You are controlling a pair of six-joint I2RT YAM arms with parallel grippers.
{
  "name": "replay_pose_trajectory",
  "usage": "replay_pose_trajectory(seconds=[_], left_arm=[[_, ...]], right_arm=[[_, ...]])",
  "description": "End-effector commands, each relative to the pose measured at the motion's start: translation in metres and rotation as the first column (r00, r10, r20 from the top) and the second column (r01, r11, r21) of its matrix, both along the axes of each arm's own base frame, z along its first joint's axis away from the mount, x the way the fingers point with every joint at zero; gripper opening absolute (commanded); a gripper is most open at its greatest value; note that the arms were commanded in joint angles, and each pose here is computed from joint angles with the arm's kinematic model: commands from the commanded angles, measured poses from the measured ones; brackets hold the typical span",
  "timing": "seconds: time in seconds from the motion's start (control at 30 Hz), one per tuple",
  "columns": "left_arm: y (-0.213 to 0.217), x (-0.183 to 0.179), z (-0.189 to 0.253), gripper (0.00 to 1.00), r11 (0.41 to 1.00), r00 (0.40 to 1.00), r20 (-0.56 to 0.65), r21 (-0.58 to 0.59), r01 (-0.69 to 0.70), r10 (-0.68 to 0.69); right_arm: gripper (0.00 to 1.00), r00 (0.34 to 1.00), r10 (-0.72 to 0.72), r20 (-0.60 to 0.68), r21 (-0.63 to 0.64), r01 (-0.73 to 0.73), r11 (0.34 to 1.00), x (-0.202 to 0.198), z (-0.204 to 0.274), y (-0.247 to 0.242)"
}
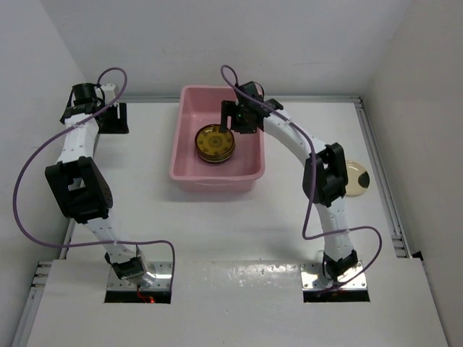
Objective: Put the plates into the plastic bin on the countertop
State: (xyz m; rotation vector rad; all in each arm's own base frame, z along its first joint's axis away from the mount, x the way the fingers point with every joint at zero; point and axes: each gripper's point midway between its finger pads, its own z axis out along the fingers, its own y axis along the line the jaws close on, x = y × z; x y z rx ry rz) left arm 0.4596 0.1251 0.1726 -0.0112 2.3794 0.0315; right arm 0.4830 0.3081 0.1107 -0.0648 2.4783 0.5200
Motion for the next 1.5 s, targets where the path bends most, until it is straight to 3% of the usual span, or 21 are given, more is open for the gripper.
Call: replay_pose_trajectory(seconds=[0.0, 0.1, 0.13, 0.23, 0.27, 0.3, 0.37, 0.43, 0.47, 0.53, 0.67, 0.8, 1.0, 1.1, 1.2, 1.23, 1.3, 1.33, 1.43, 1.47], left_arm=[[0.001, 0.000, 0.015, 0.72, 1.000, 0.999, 0.046, 0.001, 0.011, -0.011], [0.001, 0.000, 0.015, 0.72, 1.000, 0.999, 0.046, 0.001, 0.011, -0.011], [0.001, 0.000, 0.015, 0.72, 1.000, 0.999, 0.046, 0.001, 0.011, -0.011], [0.000, -0.002, 0.010, 0.72, 1.000, 0.999, 0.036, -0.003, 0.011, -0.011], [0.000, -0.002, 0.010, 0.72, 1.000, 0.999, 0.036, -0.003, 0.011, -0.011], [0.000, -0.004, 0.011, 0.72, 1.000, 0.999, 0.036, -0.003, 0.011, -0.011], [0.000, -0.004, 0.011, 0.72, 1.000, 0.999, 0.036, -0.003, 0.011, -0.011], [0.003, -0.007, 0.011, 0.72, 1.000, 0.999, 0.034, -0.003, 0.002, -0.002], [0.002, -0.009, 0.007, 0.72, 1.000, 1.000, 0.026, -0.006, 0.002, -0.002], [0.001, -0.009, 0.007, 0.72, 1.000, 1.000, 0.028, -0.014, 0.009, -0.009], [-0.001, -0.012, -0.006, 0.72, 1.000, 1.000, -0.002, -0.024, 0.009, -0.009], [0.001, -0.012, -0.006, 0.72, 1.000, 1.000, -0.004, -0.018, 0.003, -0.003], [0.001, -0.012, -0.006, 0.72, 1.000, 1.000, -0.004, -0.018, 0.003, -0.003], [0.003, -0.011, -0.003, 0.72, 1.000, 1.000, 0.002, -0.008, -0.004, 0.004], [0.005, -0.012, 0.001, 0.72, 1.000, 1.000, 0.008, 0.008, -0.004, 0.004], [0.009, -0.013, 0.001, 0.72, 1.000, 1.000, 0.008, 0.008, -0.013, 0.013], [0.013, -0.020, -0.009, 0.72, 1.000, 1.000, -0.013, -0.001, 0.004, -0.004], [0.015, -0.024, -0.019, 0.72, 1.000, 1.000, -0.030, -0.024, 0.002, -0.003], [0.030, -0.037, -0.052, 0.72, 0.992, 0.997, -0.072, -0.126, -0.012, 0.003], [0.035, -0.043, -0.060, 0.72, 0.989, 0.996, -0.088, -0.148, -0.025, 0.012]], right_arm=[[0.80, 0.961, 0.004, 0.275, -0.034, 0.005, 0.999, 0.008, 0.123, -0.018], [0.84, 0.944, -0.085, 0.320, -0.009, 0.093, 0.996, -0.002, 0.163, -0.065], [0.85, 0.938, -0.212, 0.274, 0.016, 0.216, 0.976, 0.000, 0.155, -0.116], [0.79, 0.914, -0.399, 0.076, -0.002, 0.400, 0.917, -0.035, 0.087, -0.202], [0.70, 0.878, -0.478, -0.029, -0.022, 0.478, 0.878, -0.069, 0.046, -0.241], [0.64, 0.827, -0.559, -0.060, -0.026, 0.558, 0.829, -0.079, 0.033, -0.277], [0.58, 0.683, -0.716, -0.147, -0.042, 0.719, 0.694, -0.128, -0.012, -0.342], [0.61, 0.617, -0.771, -0.159, 0.017, 0.782, 0.622, -0.142, -0.018, -0.361], [0.67, 0.503, -0.840, -0.201, 0.031, 0.861, 0.508, -0.165, -0.039, -0.385], [0.69, 0.448, -0.881, -0.150, 0.059, 0.894, 0.445, -0.167, -0.038, -0.403], [0.69, 0.278, -0.948, -0.158, 0.080, 0.960, 0.268, -0.184, -0.061, -0.439], [0.68, 0.193, -0.968, -0.160, 0.099, 0.979, 0.179, -0.184, -0.076, -0.457], [0.54, 0.113, -0.958, -0.263, 0.040, 0.993, 0.107, -0.180, -0.113, -0.458], [0.38, 0.091, -0.947, -0.309, 0.013, 0.996, 0.091, -0.182, -0.128, -0.452], [0.09, 0.120, -0.934, -0.338, 0.001, 0.992, 0.127, -0.178, -0.137, -0.444], [0.00, 0.165, -0.932, -0.324, -0.002, 0.985, 0.175, -0.172, -0.136, -0.441], [0.00, 0.215, -0.927, -0.309, -0.010, 0.973, 0.229, -0.165, -0.135, -0.436], [0.00, 0.310, -0.913, -0.265, -0.007, 0.946, 0.324, -0.150, -0.125, -0.430], [0.00, 0.454, -0.873, -0.178, 0.025, 0.889, 0.457, -0.119, -0.095, -0.412], [0.00, 0.471, -0.869, -0.150, 0.046, 0.881, 0.470, -0.109, -0.085, -0.411]])
